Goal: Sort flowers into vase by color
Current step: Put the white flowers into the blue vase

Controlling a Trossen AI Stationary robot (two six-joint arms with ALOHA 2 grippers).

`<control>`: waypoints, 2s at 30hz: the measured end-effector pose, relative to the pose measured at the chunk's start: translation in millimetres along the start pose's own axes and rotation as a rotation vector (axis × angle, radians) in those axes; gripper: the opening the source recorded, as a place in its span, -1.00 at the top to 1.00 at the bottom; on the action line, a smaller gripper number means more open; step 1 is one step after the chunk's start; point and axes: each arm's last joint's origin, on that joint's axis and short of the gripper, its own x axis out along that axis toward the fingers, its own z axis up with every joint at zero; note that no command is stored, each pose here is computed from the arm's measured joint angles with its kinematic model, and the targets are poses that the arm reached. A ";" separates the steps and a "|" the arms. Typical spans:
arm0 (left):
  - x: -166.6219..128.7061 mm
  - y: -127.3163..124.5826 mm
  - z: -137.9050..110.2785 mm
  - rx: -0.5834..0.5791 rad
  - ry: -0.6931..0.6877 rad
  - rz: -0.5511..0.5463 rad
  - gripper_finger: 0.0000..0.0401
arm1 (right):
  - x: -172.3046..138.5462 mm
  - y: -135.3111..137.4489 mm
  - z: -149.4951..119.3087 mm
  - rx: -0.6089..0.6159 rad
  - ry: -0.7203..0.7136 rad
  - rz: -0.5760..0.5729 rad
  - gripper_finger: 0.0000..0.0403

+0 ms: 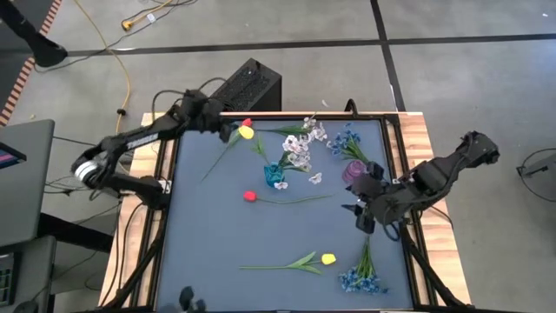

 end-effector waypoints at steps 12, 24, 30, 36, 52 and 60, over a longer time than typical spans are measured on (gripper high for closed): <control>120.7 25.5 53.2 0.193 0.157 -0.094 0.17 | -23.1 -20.1 -1.9 0.088 -0.067 0.014 -0.34; 194.6 18.9 49.1 0.622 0.611 -0.095 0.17 | -22.1 -18.6 -1.8 0.189 -0.062 0.021 -0.34; 205.0 21.7 44.8 0.664 0.707 -0.142 0.17 | -22.2 -18.3 -2.1 0.222 -0.056 0.029 -0.34; 207.7 16.7 33.4 0.726 0.744 -0.102 0.20 | -22.1 -18.2 -2.0 0.227 -0.056 0.029 -0.34; 193.1 5.3 36.5 0.553 0.726 -0.198 0.99 | -22.1 -17.8 -1.4 0.231 -0.062 0.033 -0.34; 133.8 -18.4 92.2 0.574 0.536 -0.208 1.00 | -22.2 -17.4 -1.4 0.224 -0.055 0.043 -0.34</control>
